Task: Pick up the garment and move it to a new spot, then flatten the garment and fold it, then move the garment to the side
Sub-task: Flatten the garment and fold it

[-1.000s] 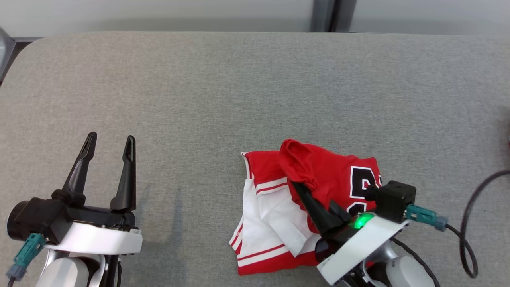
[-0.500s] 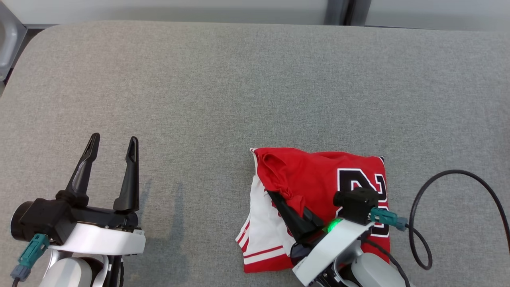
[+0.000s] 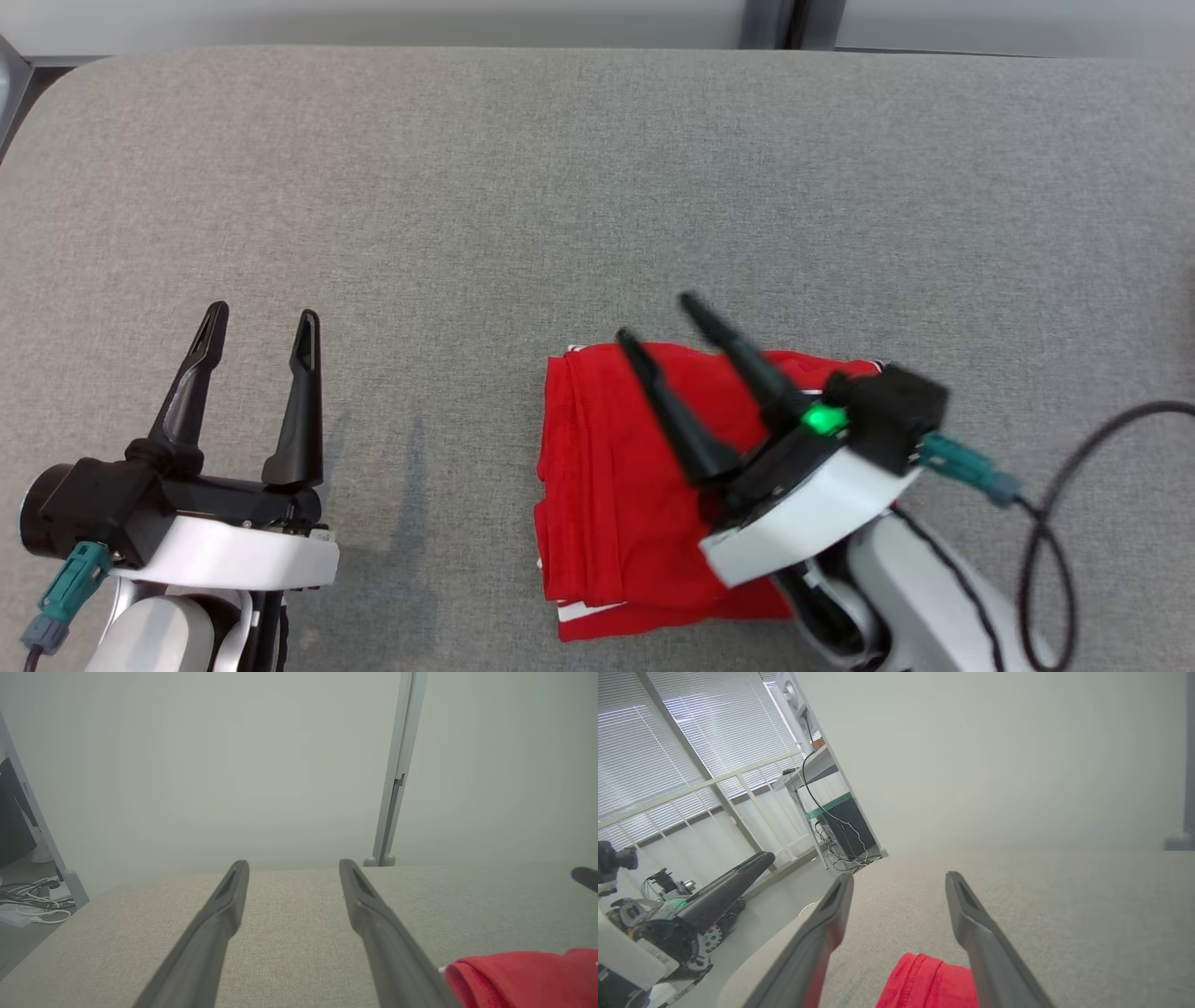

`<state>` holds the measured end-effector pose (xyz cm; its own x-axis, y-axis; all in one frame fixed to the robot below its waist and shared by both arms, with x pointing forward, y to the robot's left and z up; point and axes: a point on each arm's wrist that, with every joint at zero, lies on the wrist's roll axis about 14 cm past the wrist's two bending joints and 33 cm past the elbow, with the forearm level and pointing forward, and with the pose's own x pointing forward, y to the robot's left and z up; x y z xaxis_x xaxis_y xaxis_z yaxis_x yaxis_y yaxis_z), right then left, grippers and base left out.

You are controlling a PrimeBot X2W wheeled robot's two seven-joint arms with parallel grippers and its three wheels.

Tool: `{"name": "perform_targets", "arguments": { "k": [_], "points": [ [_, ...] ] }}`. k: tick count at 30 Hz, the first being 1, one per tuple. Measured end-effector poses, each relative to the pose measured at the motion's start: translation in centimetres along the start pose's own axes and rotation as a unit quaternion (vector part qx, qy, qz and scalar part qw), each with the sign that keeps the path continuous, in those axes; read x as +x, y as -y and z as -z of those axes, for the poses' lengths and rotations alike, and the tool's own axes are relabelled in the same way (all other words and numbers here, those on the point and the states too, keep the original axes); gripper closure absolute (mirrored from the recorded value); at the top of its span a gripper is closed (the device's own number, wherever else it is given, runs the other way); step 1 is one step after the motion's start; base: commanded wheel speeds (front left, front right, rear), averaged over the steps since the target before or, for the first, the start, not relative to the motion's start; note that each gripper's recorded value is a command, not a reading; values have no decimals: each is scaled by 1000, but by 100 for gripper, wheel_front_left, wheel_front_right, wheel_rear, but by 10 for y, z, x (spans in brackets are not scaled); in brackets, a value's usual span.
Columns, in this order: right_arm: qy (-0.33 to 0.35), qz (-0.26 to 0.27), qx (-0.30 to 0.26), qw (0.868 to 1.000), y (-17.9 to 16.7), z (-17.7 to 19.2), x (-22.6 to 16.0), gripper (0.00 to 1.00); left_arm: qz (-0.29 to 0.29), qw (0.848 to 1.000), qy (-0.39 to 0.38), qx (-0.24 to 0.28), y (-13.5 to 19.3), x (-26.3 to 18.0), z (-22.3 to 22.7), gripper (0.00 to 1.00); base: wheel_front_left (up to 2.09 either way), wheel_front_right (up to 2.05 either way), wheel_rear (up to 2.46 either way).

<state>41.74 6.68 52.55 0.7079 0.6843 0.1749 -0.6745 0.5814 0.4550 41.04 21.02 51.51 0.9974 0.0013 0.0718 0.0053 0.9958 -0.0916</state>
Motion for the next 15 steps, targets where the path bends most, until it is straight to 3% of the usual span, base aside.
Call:
{"name": "perform_targets", "arguments": {
  "k": [3,7,9,15],
  "points": [
    [39,29,-42,998,20,-30,-3,0,2,1000,1,-1,2,1,0,0,0,0,0],
    [76,104,-99,987,64,-68,-26,0,2,1000,2,-2,3,2,-1,0,0,0,0],
    [86,173,-138,971,100,-88,-56,0,1,1000,0,-3,3,1,0,0,0,0,0],
    [65,273,-190,941,140,-108,-116,0,0,1000,11,-13,4,1,-7,0,0,0,0]
  ]
}}
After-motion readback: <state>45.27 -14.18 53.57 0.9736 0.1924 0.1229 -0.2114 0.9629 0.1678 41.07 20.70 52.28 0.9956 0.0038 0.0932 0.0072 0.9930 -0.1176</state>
